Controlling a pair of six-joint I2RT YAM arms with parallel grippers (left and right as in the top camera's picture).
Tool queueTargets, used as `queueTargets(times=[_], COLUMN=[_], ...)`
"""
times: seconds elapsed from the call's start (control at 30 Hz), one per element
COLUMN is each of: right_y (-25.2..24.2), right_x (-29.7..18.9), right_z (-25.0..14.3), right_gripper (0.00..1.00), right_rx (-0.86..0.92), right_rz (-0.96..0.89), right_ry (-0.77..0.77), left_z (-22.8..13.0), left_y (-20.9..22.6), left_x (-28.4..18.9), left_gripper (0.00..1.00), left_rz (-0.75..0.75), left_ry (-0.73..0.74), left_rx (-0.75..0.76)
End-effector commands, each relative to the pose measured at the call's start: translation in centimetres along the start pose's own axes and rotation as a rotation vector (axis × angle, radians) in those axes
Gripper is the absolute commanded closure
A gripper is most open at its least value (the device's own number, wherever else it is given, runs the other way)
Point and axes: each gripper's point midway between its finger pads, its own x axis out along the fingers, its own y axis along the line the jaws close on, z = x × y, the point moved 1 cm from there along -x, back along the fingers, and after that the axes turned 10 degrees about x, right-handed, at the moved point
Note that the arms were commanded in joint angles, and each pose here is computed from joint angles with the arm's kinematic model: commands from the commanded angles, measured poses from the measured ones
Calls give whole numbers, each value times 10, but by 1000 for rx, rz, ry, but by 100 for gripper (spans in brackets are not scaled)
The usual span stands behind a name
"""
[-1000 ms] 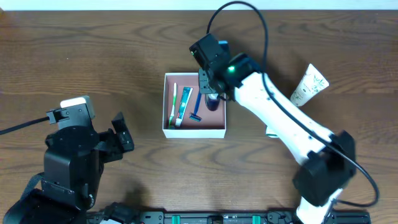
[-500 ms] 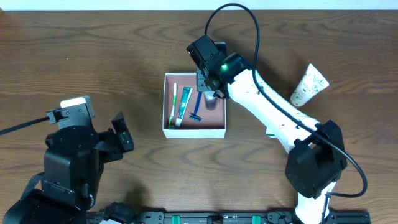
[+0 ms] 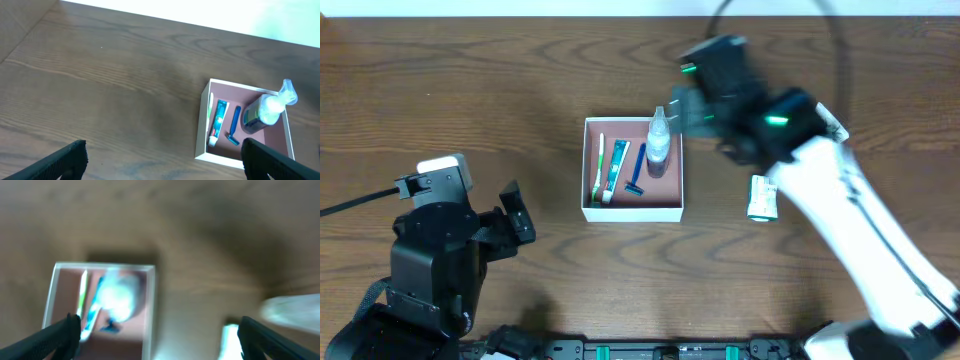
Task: Pack container
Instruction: 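Grasp the white Pantene tube with the right gripper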
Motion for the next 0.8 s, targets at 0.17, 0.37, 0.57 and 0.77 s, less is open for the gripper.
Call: queueTargets(times=[0.17,0.37,0.57,0.77], right_y=[-119,-173,-186,-191], right_x=[-3,27,50,74], right_z=[53,57,32,13], right_gripper=[1,1,7,18], right_rx=[-185,-166,-145,-147], right_rz=[-155,-155,-105,-106], right_ry=[-6,92,246,351], left_z=[1,1,1,1], left_y=[3,3,3,3], left_x=[-1,-1,-1,-1], left_gripper=[2,2,2,2], left_rz=[16,16,16,16], left_ry=[-5,-5,-5,-5], left_rx=[2,2,2,2])
